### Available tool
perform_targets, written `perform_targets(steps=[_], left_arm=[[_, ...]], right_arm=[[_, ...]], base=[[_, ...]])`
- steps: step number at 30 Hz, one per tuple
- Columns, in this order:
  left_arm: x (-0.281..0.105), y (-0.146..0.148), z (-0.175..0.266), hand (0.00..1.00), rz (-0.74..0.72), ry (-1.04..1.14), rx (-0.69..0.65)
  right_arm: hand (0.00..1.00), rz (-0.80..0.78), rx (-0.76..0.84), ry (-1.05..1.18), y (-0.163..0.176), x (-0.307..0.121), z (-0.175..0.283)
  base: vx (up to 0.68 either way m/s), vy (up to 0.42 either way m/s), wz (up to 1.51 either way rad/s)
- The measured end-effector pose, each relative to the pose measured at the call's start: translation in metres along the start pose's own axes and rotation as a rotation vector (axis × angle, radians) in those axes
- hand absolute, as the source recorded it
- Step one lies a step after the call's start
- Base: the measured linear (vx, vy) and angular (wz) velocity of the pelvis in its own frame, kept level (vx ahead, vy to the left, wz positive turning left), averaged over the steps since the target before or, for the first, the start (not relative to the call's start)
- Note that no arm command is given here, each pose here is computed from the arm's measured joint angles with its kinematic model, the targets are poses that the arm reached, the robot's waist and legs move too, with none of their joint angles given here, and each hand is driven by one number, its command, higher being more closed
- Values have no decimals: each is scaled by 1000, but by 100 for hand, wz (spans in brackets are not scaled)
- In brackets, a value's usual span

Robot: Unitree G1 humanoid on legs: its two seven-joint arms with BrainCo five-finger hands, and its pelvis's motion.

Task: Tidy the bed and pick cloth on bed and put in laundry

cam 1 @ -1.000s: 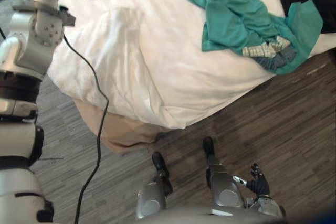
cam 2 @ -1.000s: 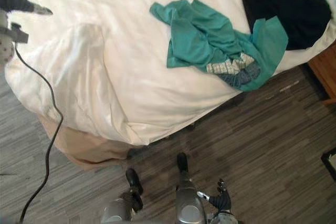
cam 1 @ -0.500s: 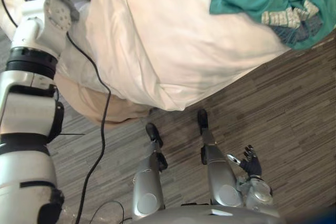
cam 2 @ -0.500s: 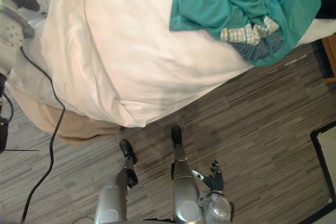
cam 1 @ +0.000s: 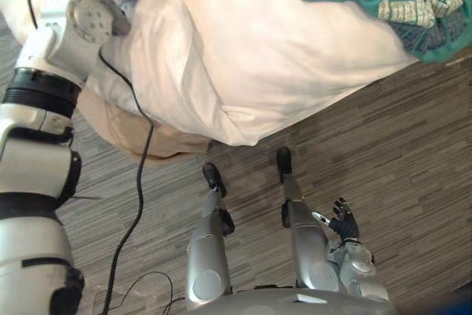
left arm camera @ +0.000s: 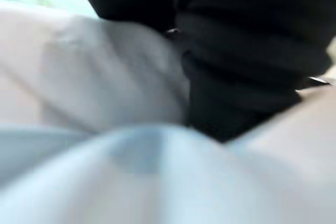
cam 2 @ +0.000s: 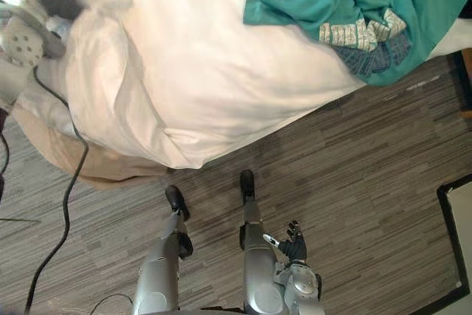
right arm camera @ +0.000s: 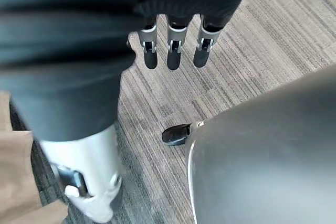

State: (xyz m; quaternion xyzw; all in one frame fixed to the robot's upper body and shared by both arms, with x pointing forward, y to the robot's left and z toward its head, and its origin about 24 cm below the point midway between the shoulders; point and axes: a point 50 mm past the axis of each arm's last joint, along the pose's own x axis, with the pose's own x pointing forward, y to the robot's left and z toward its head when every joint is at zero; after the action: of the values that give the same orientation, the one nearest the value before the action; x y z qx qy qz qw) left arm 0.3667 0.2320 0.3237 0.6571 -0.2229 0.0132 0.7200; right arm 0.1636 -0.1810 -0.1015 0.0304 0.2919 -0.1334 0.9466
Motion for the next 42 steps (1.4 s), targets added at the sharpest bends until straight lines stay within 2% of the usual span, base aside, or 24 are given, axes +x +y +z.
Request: perform_targets(steps=[6,11,14,17,18,24,31,37,42], left_arm=[[-34,-45,3,100,-217,-98,18],[-91,-113,2,100,-484,-129,-96],[-131,-143,-8,100,-606,-72,-159],[-165,-160,-17,100,-679,-5,-215],[-178,-167,-20,0,-707,26,-237],[-221,-191,-22,0,-728,139,-380],[-239,-206,-14,0,-603,233,-517],[-290,-234,-11,0,-698,399,-620],[-330,-238,-38,0,-728,616,-568]], right_arm=[[0,24,-23,56,-2,-3,-13],[0,16,-100,127,-19,-11,-31],[0,7,-157,163,-29,-13,-39],[0,9,-189,197,-36,-16,-46],[0,9,-204,213,-39,-18,-50],[0,14,-262,322,-50,-31,-73],[0,23,-266,350,-50,-32,-78],[0,40,-288,370,-50,-33,-81],[0,49,-305,391,-51,-35,-84]], base=[[5,-34,7],[27,-39,21],[41,-16,21],[39,2,26],[37,9,19],[49,1,30],[46,-1,32],[54,-15,27],[11,-18,33]])
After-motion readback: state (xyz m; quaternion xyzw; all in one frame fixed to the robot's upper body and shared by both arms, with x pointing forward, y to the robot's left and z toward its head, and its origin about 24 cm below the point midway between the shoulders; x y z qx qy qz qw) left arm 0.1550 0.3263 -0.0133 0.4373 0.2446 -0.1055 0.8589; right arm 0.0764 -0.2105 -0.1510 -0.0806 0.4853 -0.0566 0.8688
